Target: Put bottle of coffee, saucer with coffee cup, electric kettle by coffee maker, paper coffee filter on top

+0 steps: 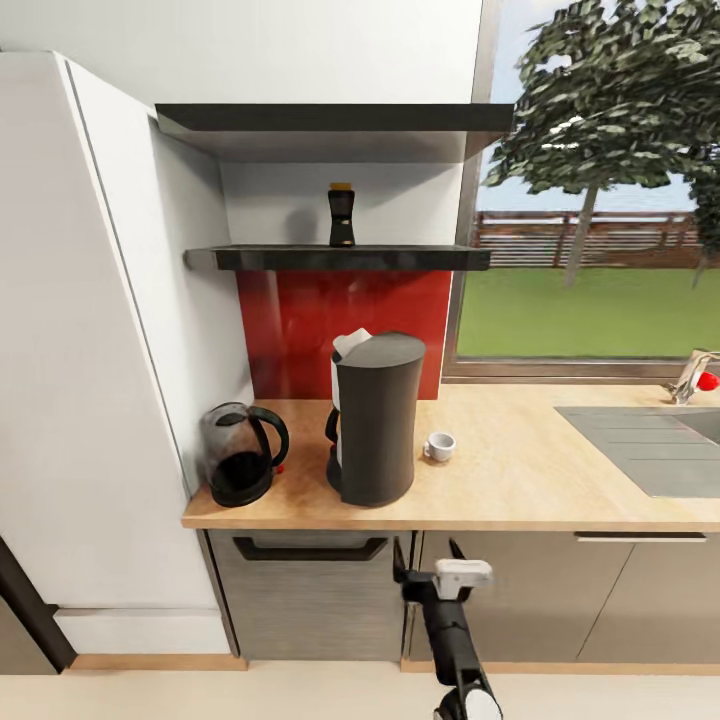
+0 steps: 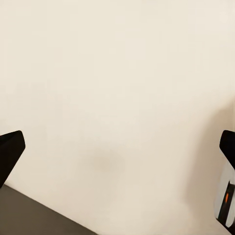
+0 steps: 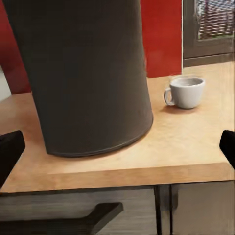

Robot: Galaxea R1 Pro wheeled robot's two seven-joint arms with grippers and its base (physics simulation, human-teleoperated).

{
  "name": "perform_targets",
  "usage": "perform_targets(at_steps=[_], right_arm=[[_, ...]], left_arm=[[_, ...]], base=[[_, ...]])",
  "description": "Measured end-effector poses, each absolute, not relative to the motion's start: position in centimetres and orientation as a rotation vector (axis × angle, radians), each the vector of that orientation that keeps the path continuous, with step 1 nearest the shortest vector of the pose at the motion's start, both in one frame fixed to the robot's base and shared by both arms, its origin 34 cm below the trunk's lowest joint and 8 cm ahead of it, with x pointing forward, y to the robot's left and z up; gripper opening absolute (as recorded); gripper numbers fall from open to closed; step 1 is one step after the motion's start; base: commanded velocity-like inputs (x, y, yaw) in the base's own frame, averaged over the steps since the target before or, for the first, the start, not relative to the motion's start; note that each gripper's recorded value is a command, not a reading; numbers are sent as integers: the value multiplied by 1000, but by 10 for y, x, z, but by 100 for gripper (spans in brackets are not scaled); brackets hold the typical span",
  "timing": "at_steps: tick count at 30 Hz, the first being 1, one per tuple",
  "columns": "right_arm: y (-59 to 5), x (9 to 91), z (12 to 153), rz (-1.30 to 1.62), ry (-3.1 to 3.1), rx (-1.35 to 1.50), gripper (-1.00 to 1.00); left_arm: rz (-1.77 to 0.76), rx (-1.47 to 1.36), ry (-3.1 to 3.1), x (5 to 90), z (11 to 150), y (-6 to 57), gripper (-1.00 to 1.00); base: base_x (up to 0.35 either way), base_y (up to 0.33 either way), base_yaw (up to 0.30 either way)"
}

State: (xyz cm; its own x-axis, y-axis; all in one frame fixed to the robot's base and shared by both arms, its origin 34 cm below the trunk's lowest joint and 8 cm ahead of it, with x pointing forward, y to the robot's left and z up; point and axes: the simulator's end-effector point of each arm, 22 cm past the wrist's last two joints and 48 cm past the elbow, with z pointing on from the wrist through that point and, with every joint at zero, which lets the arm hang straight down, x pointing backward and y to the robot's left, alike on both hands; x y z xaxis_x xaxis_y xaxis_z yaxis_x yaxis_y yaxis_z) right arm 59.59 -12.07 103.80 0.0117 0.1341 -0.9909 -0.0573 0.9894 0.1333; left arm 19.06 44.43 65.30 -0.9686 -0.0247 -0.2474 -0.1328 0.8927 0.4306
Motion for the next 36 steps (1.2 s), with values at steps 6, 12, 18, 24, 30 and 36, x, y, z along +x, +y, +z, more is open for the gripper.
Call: perform_targets(at_steps=[6, 12, 18, 24, 30, 36], right_arm=[[-90, 598, 1124, 144, 1444, 104, 100], [-71, 646, 1239, 80, 1323, 70, 100], [-85, 669, 1317, 23, 1203, 109, 100], [-86, 672, 1336, 23, 1170, 110, 100], [-86, 677, 1389, 27, 1075, 107, 100], [-82, 698, 1462, 30, 1002, 92, 100]], left_arm=[[660, -116, 2825, 191, 652, 441, 100], [656, -112, 2824, 192, 652, 440, 100], [657, -111, 2822, 193, 652, 441, 100], [660, -110, 2820, 193, 653, 441, 100], [655, -111, 2822, 192, 652, 440, 100], [650, -118, 2829, 190, 651, 437, 100]], base=[[0, 0, 0], [0, 0, 0], [-29, 0, 0], [-124, 0, 0], [-5, 0, 0], [0, 0, 0]])
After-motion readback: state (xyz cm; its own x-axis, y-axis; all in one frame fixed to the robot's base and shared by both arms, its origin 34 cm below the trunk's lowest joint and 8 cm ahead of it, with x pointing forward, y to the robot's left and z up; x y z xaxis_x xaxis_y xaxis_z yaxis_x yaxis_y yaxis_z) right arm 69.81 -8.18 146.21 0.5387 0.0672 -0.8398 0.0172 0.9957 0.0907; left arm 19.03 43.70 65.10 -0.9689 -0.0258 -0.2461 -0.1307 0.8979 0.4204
